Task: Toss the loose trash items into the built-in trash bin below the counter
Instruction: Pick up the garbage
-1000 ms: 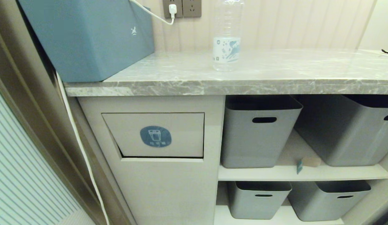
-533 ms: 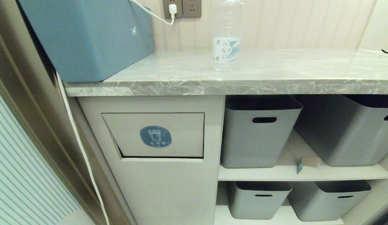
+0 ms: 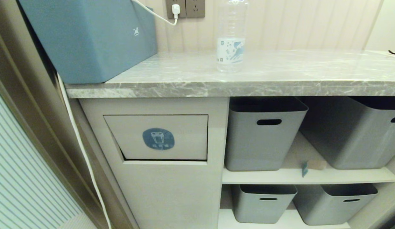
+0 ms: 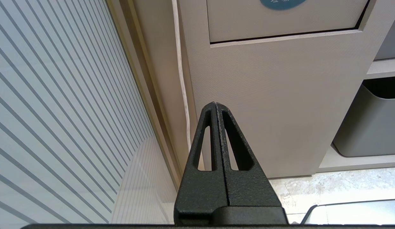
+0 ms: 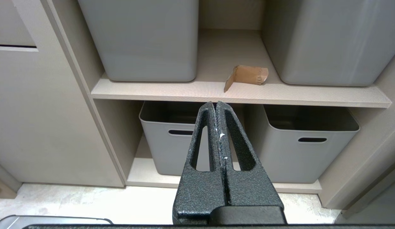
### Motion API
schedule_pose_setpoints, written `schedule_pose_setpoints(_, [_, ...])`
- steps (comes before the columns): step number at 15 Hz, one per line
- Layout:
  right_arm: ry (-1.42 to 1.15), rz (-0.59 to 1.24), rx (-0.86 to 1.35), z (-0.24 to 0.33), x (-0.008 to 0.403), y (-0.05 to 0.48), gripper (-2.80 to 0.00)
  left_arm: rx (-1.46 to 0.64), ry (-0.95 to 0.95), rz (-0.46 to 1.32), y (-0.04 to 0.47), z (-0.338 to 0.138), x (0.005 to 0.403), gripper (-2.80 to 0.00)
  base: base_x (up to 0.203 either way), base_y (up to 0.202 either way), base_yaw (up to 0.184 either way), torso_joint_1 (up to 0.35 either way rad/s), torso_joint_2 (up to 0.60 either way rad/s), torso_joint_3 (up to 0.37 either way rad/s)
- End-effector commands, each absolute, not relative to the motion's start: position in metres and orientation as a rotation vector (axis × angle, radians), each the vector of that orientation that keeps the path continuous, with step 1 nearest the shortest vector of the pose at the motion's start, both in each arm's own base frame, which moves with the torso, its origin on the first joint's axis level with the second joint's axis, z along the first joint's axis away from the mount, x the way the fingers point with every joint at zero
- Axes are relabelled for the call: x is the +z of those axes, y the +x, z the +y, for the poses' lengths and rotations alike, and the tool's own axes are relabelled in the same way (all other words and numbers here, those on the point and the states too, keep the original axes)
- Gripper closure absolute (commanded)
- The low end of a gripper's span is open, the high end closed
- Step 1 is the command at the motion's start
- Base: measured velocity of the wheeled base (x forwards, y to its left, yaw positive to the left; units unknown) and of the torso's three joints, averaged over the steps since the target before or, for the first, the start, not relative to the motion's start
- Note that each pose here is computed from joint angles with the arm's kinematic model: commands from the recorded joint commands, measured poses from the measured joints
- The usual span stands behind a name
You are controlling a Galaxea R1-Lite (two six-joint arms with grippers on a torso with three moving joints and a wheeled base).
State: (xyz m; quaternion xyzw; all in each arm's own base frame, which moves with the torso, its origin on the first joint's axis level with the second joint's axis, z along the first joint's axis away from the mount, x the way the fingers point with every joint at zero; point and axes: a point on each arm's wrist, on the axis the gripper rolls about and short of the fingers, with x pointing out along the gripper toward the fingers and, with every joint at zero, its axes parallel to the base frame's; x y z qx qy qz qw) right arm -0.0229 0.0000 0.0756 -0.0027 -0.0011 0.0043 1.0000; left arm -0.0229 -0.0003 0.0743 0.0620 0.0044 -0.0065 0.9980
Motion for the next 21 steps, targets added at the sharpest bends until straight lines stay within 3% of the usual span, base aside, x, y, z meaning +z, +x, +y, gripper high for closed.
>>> schedule_pose_setpoints(1, [-0.006,-0.003,0.009,0.0000,0.0756,-0.0229,0.00,-0.013,0.127,0.009,-0.0229,-0.0003,0.0744,0.00,0.000,0.000,0.000,0.000,0.00,0.000])
schedule_pose_setpoints(21, [-0.006,-0.003,0.009,0.0000,0.0756,-0.0229,0.00,-0.040,0.189,-0.001,-0.0228,-0.0010,0.0752,0.00,0.000,0.000,0.000,0.000,0.00,0.000])
